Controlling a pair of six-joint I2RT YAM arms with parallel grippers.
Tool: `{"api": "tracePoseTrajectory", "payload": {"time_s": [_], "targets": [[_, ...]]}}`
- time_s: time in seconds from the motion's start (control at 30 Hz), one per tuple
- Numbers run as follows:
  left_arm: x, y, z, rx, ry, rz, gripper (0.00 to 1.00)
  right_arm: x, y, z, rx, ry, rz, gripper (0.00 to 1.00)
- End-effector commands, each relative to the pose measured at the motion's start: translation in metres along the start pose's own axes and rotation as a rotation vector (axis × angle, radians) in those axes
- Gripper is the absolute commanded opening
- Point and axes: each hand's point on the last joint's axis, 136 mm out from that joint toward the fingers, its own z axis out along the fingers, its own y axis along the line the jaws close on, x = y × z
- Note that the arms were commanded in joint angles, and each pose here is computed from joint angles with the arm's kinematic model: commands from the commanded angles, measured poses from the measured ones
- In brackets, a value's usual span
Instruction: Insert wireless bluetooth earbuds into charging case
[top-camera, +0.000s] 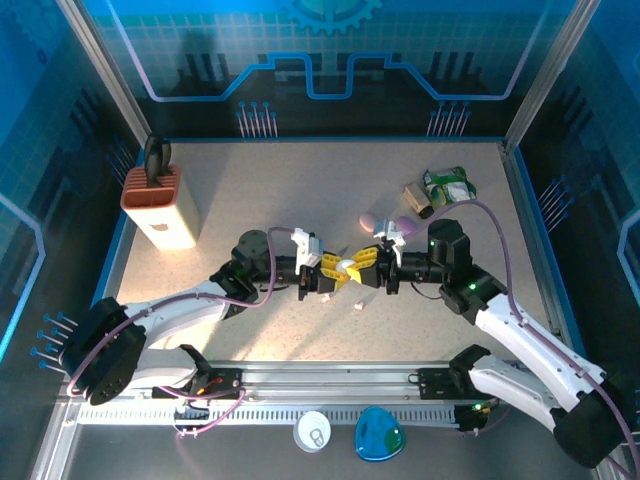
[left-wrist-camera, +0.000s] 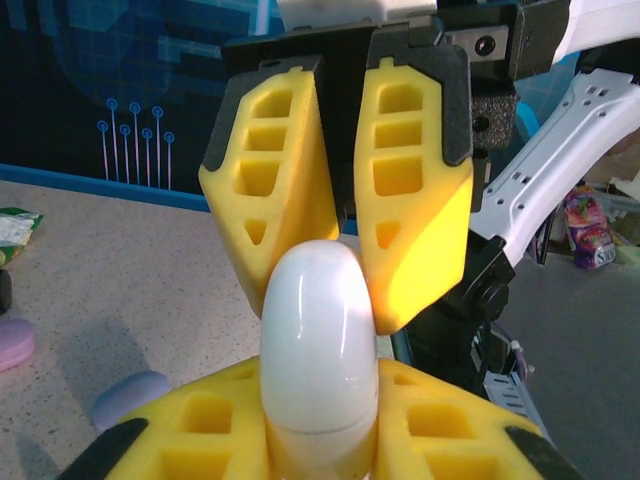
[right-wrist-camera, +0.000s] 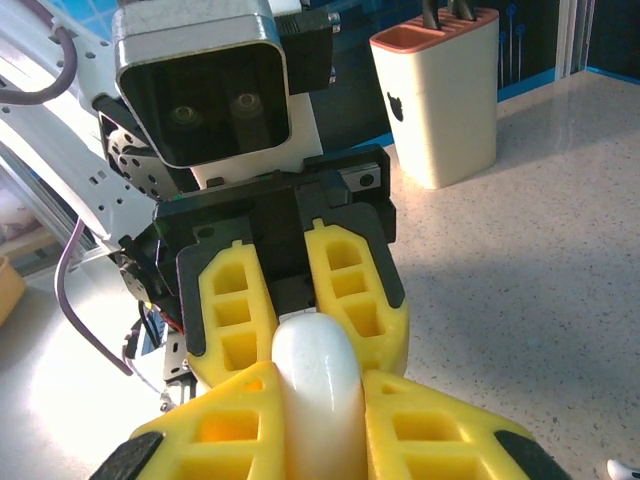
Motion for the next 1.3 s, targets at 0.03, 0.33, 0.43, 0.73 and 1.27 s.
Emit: {"api": "tracePoseTrajectory", "payload": {"time_s": [0.03,0.33,0.43,0.73,1.27], "targets": [[-0.020,-0.005,0.000,0.016,-0.058,0.020,0.34,-0.019,0.012,-0.004,-0.034,-0.084,-0.048,0.12],[-0.015,-0.001,-0.001,-0.005,-0.056,-0.009,0.56,-0.020,0.012,-0.005,-0.033,-0.093,-0.055,0.12],[-0.019,-0.002,-0.001,0.001,-0.076,-0.014,0.51,-0.020,0.012,-0.005,-0.034,-0.087,-0.057,0.12],[-0.022,-0.004,-0.001,0.011,-0.085,-0.013,0.28,-0.020,0.011,-0.005,-0.027,-0.089,-0.055,0.12],[-0.014,0.005,0.003,-0.008,-0.071,-0.025,0.38,-0.021,0.009,-0.002,-0.031,-0.102,-0.046,0.12]]}}
